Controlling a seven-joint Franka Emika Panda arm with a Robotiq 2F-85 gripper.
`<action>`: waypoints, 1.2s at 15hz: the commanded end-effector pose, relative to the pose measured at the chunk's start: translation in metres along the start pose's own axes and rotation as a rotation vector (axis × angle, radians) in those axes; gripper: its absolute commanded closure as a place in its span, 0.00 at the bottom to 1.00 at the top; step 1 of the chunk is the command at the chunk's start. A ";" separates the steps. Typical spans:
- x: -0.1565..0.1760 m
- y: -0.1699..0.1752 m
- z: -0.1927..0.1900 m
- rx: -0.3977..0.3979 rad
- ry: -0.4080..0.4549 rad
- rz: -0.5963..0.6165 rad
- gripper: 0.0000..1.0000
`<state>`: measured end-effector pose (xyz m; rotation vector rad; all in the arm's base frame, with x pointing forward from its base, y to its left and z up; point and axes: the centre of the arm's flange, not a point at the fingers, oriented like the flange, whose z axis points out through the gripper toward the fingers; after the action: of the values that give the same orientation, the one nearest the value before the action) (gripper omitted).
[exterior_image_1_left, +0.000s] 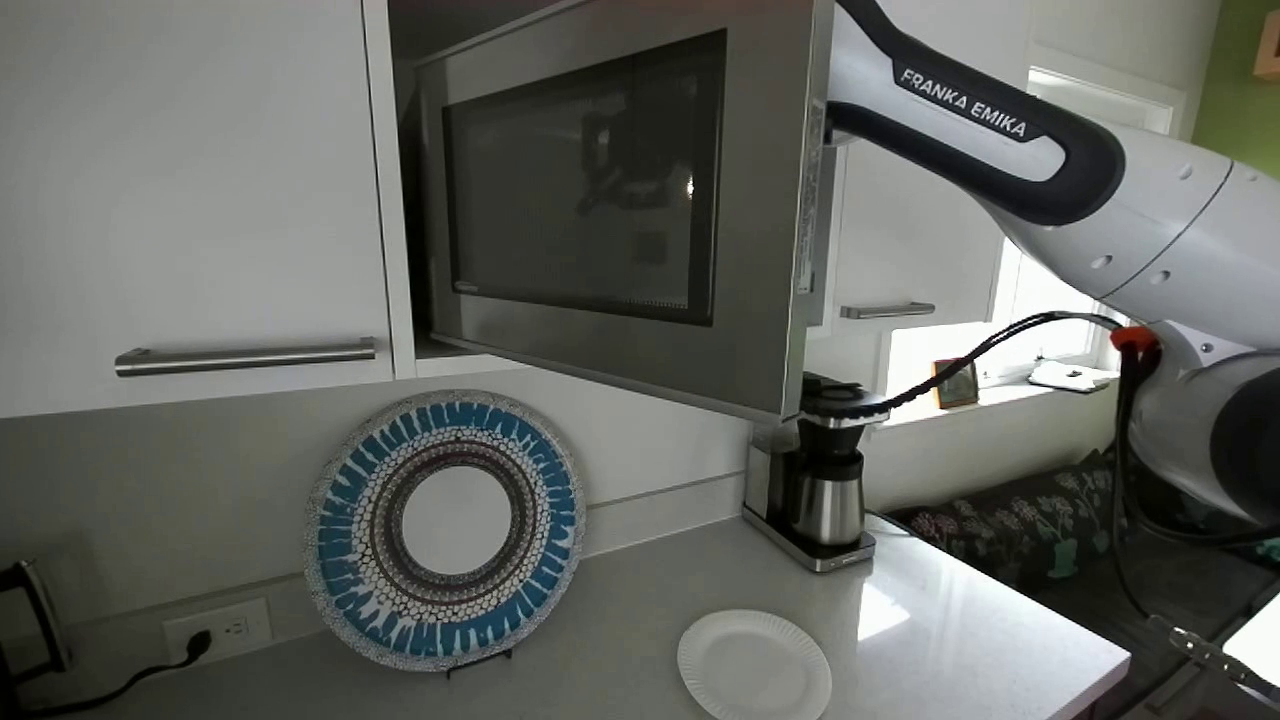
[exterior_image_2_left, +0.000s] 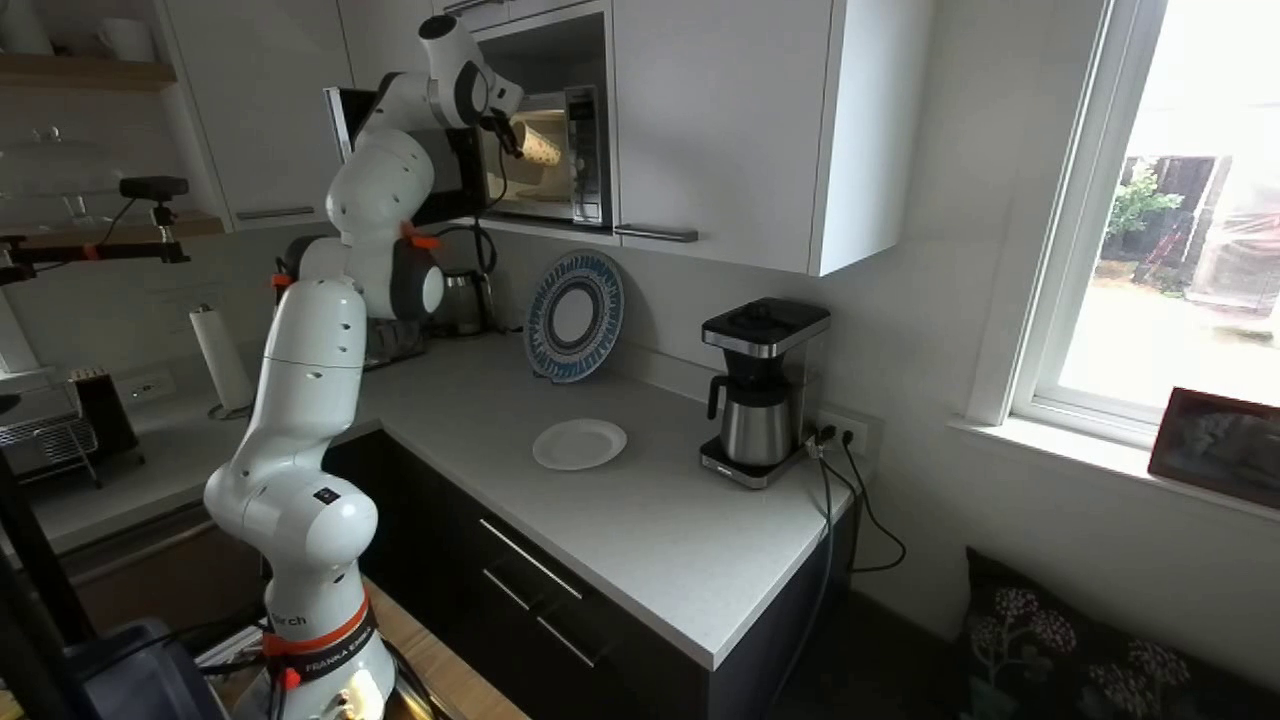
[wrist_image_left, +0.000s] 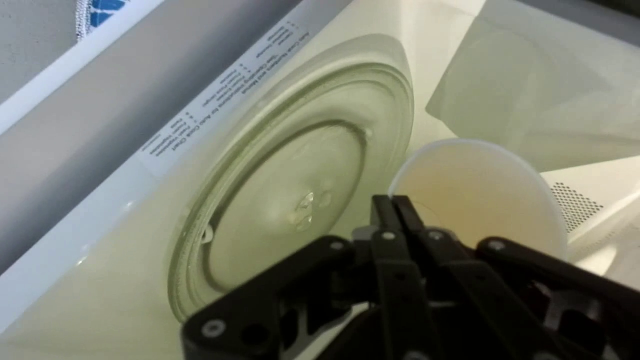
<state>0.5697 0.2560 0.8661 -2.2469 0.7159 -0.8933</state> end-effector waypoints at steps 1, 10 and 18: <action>0.000 0.000 0.000 0.002 -0.002 0.009 0.96; 0.007 -0.006 -0.014 0.079 -0.203 0.305 0.99; 0.013 0.006 -0.010 0.063 -0.186 0.451 0.96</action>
<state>0.5691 0.2401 0.8737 -1.9632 1.0341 -0.4744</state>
